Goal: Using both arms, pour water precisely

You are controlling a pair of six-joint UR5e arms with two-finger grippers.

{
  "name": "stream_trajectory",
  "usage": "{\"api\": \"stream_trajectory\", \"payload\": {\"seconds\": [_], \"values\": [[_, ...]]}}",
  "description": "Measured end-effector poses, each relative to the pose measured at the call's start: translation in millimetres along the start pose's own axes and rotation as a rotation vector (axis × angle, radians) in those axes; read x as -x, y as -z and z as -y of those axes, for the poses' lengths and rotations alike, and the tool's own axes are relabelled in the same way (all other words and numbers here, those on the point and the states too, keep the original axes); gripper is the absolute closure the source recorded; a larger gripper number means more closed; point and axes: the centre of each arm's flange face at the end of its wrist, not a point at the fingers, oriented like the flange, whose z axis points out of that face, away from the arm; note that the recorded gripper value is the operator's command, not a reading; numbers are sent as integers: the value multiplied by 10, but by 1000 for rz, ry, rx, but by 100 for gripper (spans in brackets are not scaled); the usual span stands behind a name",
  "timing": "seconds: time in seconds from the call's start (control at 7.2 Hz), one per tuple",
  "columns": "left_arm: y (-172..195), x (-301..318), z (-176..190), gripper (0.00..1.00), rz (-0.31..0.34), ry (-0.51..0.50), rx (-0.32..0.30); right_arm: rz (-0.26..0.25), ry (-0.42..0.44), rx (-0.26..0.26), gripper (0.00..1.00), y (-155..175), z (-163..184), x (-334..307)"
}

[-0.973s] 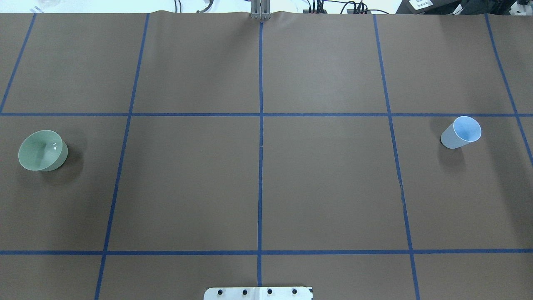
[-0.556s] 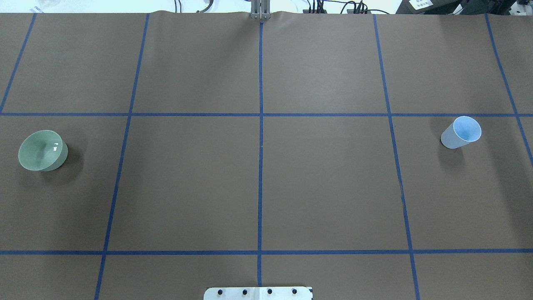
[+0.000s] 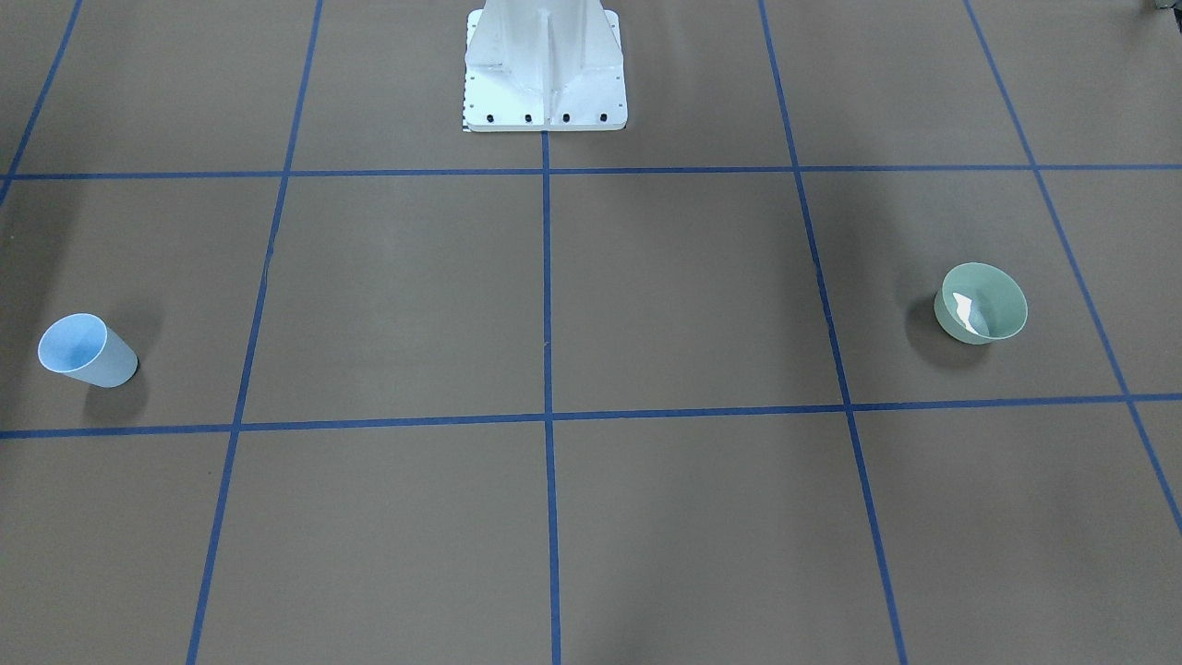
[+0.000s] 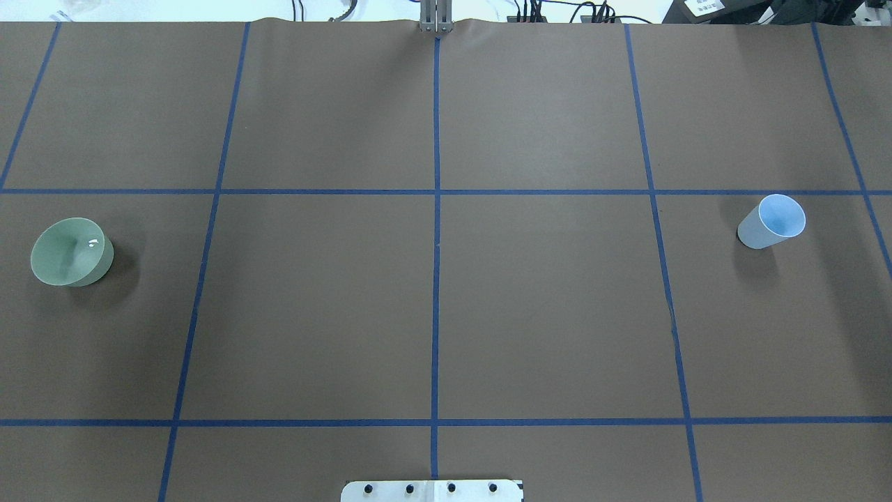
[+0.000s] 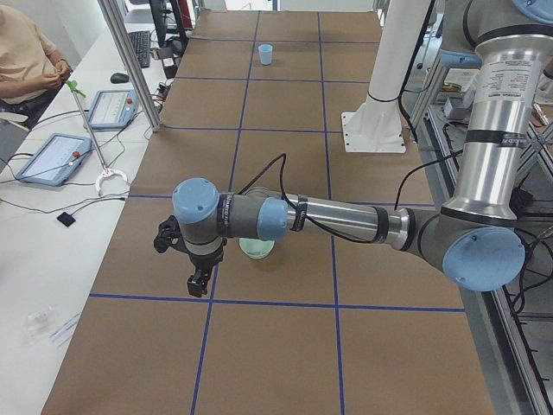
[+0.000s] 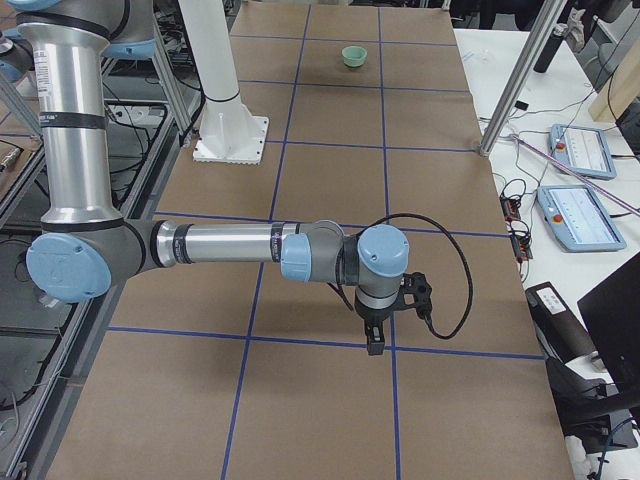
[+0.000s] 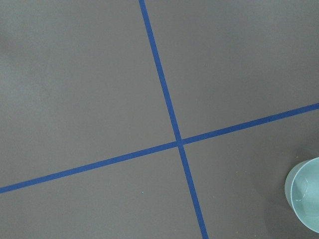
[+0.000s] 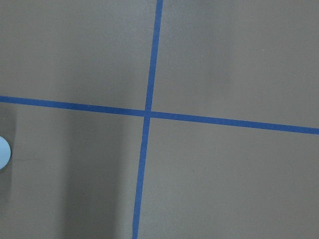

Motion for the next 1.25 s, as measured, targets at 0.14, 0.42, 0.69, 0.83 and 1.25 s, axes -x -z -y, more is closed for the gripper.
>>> {"api": "stream_trajectory", "payload": {"seconds": [0.14,0.42,0.69,0.83,1.25], "values": [[-21,13,-35,0,1,0,1,0,0,-1,0,5,5,4],[-72,42,-130,0,6,-9,-10,0,9,-11,0,54,21,48],[-119,68,-224,0,8,-18,-22,-2,23,-27,0,132,27,120],[-131,75,-249,0,9,-18,-23,-2,29,-33,0,162,32,148],[-143,78,-266,0,8,-19,-23,4,34,-40,0,195,46,184]]}}
